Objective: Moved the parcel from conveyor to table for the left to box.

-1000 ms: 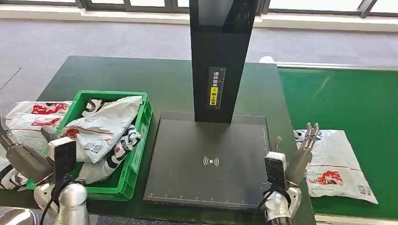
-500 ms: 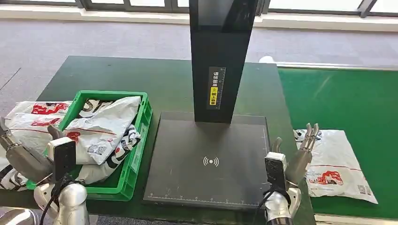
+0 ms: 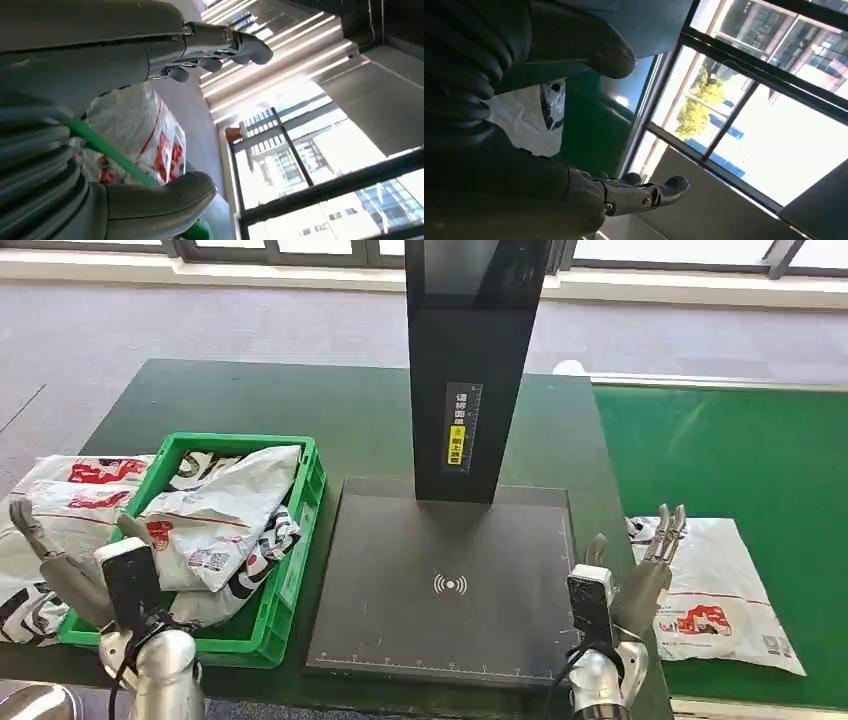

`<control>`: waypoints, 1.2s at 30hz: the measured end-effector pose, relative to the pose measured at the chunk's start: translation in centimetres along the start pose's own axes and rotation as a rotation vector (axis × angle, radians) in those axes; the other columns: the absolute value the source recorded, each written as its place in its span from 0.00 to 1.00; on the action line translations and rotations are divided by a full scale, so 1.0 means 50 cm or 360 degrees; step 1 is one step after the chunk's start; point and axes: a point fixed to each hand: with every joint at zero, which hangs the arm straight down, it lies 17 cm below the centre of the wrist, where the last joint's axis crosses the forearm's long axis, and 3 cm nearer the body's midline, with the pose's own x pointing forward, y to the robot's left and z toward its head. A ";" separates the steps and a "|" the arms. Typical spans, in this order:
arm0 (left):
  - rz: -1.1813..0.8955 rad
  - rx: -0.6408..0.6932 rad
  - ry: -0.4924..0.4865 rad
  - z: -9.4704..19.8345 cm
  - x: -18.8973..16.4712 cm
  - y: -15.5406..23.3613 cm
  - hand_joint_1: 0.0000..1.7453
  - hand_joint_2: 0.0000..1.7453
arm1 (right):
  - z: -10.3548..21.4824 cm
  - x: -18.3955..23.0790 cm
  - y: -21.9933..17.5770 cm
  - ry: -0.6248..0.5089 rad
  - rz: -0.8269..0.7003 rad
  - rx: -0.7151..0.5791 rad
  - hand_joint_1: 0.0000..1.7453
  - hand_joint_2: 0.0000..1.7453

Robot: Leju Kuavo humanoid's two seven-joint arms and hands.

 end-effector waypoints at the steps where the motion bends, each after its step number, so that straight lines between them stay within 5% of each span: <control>1: 0.0014 -0.0011 -0.0001 0.002 0.003 -0.008 0.00 1.00 | 0.000 -0.001 0.000 0.0002 0.0001 0.0000 0.00 1.00; 24: 0.0111 -0.0075 0.0055 0.029 0.002 -0.051 0.00 1.00 | 0.002 -0.017 -0.008 0.0021 0.0029 -0.0003 0.00 1.00; 29: 0.0618 -0.0217 0.0187 0.051 0.044 -0.127 0.00 1.00 | -0.023 -0.023 -0.011 -0.0052 0.0168 0.0024 0.00 1.00; 36: 0.1318 -0.0571 0.0151 0.099 0.178 -0.187 0.00 1.00 | -0.080 -0.051 -0.034 -0.0227 0.0654 0.0122 0.00 1.00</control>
